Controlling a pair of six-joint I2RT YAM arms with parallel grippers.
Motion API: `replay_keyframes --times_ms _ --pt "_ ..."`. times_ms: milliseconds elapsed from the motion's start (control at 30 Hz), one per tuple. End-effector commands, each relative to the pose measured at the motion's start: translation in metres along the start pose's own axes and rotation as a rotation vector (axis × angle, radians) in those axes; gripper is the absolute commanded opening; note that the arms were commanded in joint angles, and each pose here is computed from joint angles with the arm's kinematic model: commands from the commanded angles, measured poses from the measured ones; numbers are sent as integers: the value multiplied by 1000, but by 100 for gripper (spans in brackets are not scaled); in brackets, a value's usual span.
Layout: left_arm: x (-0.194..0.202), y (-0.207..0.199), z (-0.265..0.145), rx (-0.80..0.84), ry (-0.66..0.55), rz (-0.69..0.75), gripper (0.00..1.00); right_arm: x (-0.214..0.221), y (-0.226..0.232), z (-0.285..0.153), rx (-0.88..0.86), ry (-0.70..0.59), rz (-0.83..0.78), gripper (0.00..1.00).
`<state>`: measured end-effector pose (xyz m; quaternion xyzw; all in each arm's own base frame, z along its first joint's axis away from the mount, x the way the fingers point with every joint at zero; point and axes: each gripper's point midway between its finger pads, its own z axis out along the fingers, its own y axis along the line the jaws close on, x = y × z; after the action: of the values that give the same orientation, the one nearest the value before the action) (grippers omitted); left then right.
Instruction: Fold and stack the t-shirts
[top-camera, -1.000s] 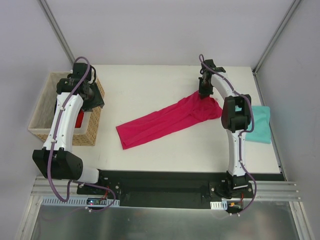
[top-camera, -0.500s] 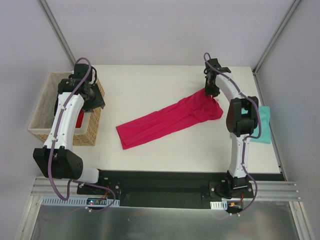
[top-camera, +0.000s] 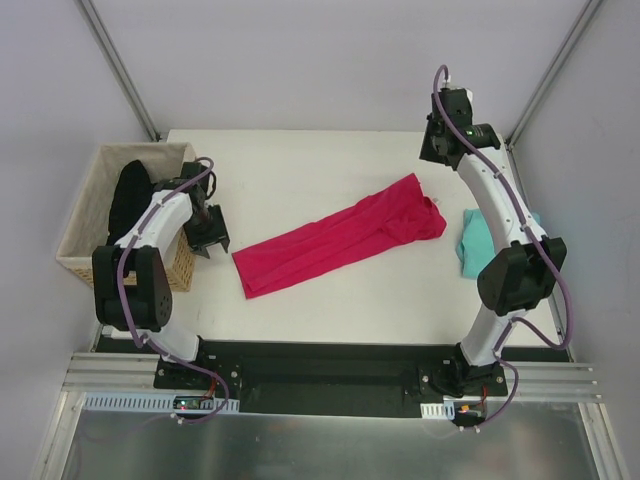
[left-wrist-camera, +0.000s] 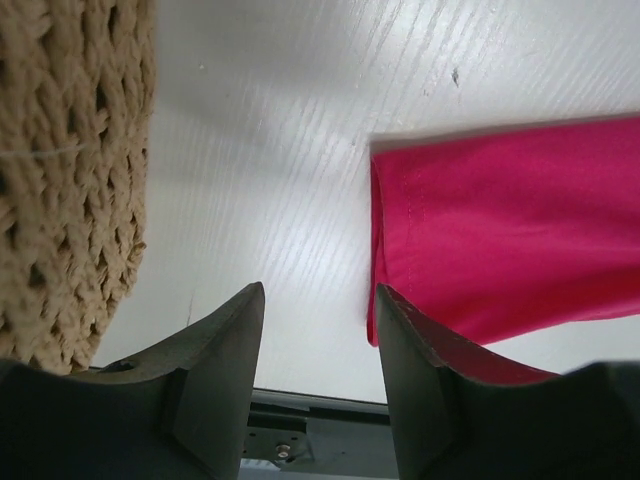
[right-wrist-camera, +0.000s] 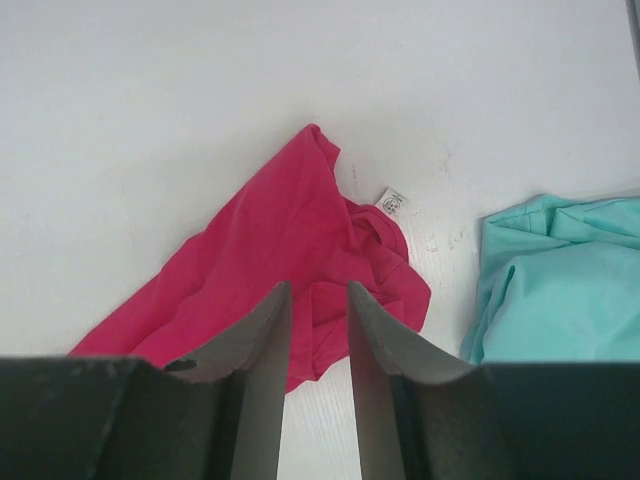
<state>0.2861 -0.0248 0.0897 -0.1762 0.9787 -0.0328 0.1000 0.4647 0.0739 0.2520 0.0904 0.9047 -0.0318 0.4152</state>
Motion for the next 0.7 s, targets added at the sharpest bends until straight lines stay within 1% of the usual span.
replay_keyframes --times_ms 0,33,233,667 --pt "-12 -7 15 50 -24 26 48 7 5 -16 -18 12 -2 31" --pt "-12 -6 21 40 -7 25 48 5 5 -22 -23 1 2 31" --pt "-23 -13 36 58 9 35 47 7 8 -32 -42 3 -7 31" --pt "-30 -32 46 112 49 29 47 11 13 -35 -72 7 9 30"
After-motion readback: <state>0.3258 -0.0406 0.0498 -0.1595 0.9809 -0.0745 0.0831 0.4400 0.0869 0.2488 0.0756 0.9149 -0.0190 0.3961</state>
